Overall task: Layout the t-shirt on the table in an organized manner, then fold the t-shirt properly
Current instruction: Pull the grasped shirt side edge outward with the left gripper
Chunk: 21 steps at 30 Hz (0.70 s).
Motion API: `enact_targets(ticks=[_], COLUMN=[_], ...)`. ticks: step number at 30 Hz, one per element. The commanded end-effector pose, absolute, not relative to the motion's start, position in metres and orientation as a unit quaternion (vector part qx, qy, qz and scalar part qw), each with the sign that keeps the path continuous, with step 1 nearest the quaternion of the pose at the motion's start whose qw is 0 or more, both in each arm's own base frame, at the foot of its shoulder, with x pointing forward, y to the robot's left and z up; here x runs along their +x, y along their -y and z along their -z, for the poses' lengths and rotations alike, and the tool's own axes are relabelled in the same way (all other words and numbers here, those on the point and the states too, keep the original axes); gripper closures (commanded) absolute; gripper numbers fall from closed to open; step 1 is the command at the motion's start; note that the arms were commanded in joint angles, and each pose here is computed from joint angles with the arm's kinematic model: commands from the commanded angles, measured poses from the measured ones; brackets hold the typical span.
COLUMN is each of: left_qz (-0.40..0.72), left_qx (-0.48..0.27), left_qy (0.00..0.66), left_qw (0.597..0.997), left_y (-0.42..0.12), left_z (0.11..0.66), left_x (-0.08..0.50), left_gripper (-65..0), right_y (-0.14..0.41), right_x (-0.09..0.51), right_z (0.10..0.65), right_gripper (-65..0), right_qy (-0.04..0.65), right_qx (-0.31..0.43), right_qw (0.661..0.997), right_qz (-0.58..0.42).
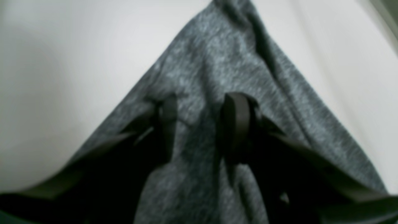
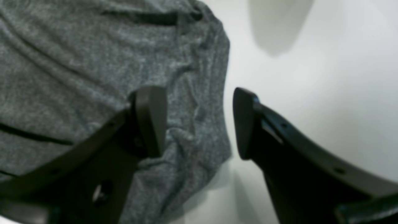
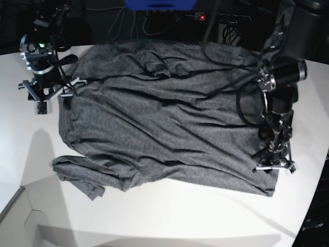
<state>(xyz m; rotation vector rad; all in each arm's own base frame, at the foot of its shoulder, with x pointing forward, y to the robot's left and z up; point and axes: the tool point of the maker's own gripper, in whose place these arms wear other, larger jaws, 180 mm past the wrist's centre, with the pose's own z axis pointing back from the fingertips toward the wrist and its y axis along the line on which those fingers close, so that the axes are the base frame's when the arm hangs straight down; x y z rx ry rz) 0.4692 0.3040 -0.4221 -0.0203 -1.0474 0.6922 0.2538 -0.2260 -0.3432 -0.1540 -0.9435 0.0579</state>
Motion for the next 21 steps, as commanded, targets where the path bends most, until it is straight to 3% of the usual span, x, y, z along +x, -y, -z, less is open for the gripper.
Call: enact_targets(ticks=[1,5,12,21], left_qz=[-0.330,-0.316,-0.251,-0.248], left_qx=[-0.010,-0.014,-0.024,-0.056], left_qy=[0.470,0.455,0.495,0.478], left_qw=[0.819,0.832,0.832,0.841], left_y=[-0.307,-0.308,-0.298,-0.276], left_z=[0.426,0.431,0.377,0.386], left_x=[0.466,0.451,0.435,0.417], left_gripper=[-24.7,-24.6,-24.5,-24.5], right_y=[0.228,0.236,0.246,0.235], right_x=[0.261,0.264,0.260,0.262], right_z=[0.331,0.337,0.358,0.358], right_gripper=[-34.5,-34.5,-34.5,-34.5], right_qy=[0.475,0.467,0.439,0.446], right_qx=[-0.078,-0.083,-0.082,-0.068], right_qw=[0.876,0.880,0.893,0.892], right_qz=[-0.031,-0.041,-0.045,-0.031])
